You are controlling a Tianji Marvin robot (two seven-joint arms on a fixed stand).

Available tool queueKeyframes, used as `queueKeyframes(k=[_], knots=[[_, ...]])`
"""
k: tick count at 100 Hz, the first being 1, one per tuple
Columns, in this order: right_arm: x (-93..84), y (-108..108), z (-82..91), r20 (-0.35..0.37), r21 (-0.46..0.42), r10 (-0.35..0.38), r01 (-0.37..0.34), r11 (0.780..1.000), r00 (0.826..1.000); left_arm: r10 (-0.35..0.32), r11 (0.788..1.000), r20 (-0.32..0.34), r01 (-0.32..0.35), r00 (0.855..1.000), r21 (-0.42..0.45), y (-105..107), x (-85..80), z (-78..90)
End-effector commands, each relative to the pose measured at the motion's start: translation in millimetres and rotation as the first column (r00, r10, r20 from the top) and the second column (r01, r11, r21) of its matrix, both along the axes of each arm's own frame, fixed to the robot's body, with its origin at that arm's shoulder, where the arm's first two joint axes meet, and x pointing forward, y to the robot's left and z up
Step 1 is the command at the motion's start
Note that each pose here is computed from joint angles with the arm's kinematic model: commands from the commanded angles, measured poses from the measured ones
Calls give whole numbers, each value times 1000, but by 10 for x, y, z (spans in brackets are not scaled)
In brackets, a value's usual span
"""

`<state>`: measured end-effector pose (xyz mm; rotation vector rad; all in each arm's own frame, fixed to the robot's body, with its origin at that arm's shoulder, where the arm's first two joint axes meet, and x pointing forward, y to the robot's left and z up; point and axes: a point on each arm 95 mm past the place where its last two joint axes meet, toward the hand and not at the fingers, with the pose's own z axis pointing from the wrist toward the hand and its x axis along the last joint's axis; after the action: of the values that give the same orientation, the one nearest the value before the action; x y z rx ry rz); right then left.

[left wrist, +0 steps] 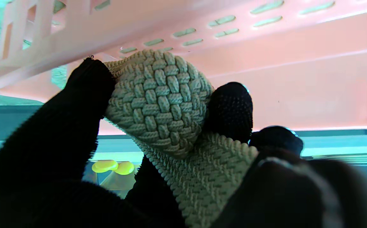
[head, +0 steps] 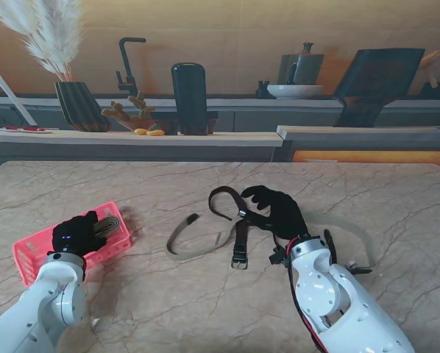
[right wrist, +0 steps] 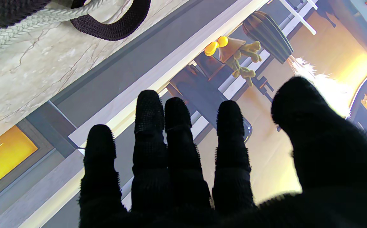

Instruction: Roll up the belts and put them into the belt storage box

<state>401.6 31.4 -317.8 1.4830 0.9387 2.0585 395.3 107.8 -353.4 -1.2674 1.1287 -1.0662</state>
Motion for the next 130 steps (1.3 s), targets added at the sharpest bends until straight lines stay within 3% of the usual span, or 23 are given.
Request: queueKeyframes(k=[1, 28, 62, 130], knots=[[-11, 30, -10, -6, 7, 2, -2, 1000, 1000, 14, 1000, -11, -14, 1000, -12, -34, -16, -62], [-6, 31, -22, -14, 9, 1, 0, 1000, 1000, 59, 996, -53, -62, 997, -70, -29, -8, -163], [-2, 36, -26, -14, 14, -6, 6, 1000, 1000, 88, 992, -115, -97, 989, -82, -10, -84, -148], [-3, 32, -38, -15, 26, -13, 13, 1000, 1000, 123, 984, -110, -135, 986, -116, 55, -163, -120]])
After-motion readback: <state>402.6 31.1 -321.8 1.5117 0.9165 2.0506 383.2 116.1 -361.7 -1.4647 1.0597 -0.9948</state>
